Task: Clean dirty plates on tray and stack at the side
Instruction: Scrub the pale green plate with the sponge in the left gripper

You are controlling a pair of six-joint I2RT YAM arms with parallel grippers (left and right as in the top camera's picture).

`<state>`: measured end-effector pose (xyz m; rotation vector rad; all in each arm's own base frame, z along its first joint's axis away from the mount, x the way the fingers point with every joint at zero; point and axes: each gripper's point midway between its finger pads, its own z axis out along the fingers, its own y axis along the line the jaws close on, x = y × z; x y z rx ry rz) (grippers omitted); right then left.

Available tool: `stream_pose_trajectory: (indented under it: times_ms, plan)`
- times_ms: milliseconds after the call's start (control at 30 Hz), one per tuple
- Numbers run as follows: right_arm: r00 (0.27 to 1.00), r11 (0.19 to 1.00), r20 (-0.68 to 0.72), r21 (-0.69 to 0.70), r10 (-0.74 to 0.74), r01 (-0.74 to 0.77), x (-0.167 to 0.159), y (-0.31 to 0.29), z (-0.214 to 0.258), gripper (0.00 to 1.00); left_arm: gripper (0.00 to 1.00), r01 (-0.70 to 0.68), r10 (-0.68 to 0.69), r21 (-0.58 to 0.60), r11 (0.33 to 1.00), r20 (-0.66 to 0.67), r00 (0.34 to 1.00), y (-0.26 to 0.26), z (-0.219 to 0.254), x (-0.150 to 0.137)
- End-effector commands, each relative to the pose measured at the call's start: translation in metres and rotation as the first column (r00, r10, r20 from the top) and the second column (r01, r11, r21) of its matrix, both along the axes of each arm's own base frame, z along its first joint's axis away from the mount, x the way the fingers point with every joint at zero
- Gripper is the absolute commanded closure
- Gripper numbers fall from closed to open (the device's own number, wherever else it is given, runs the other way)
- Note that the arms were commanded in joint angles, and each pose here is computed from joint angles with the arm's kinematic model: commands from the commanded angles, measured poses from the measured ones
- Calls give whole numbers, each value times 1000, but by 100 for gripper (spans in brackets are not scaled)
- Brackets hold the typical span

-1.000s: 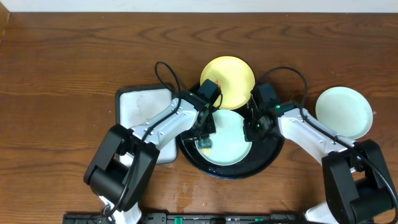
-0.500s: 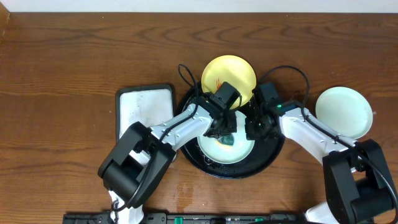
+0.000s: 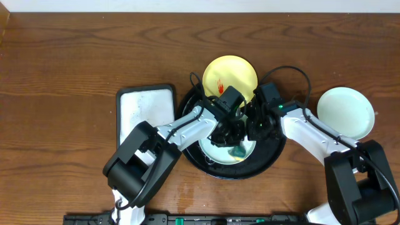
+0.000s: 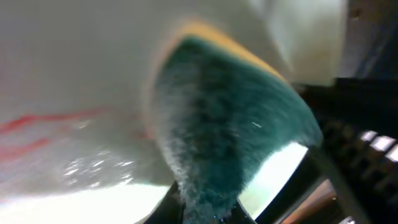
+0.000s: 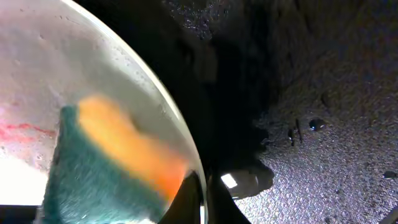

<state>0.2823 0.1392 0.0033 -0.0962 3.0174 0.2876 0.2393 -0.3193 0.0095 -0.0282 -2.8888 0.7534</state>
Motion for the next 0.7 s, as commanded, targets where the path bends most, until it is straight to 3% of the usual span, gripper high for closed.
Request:
stream_pose_trajectory:
  times_ms: [0,100,267,433,667]
  plan:
    - [1000,999,-20,-40,-10,9,-4,-7,-9,99,93,-51,55,183,982,-16,998,44,-26,3]
    - [1000,999,-20,-40,-10,9,-4,-7,-9,99,93,-148,146,330,932,28,989,90,-31,21]
    - [1000,999,-20,-40,-9,9,-4,-7,-9,99,93,-271,229,438,857,148,962,143,-17,52]
    - [1000,999,-20,-40,-9,9,-4,-7,-9,99,93,-295,225,411,862,212,951,140,-3,62]
    - [1000,999,-21,-40,-9,9,-4,-7,-9,99,93,-215,184,266,940,137,973,78,-11,44]
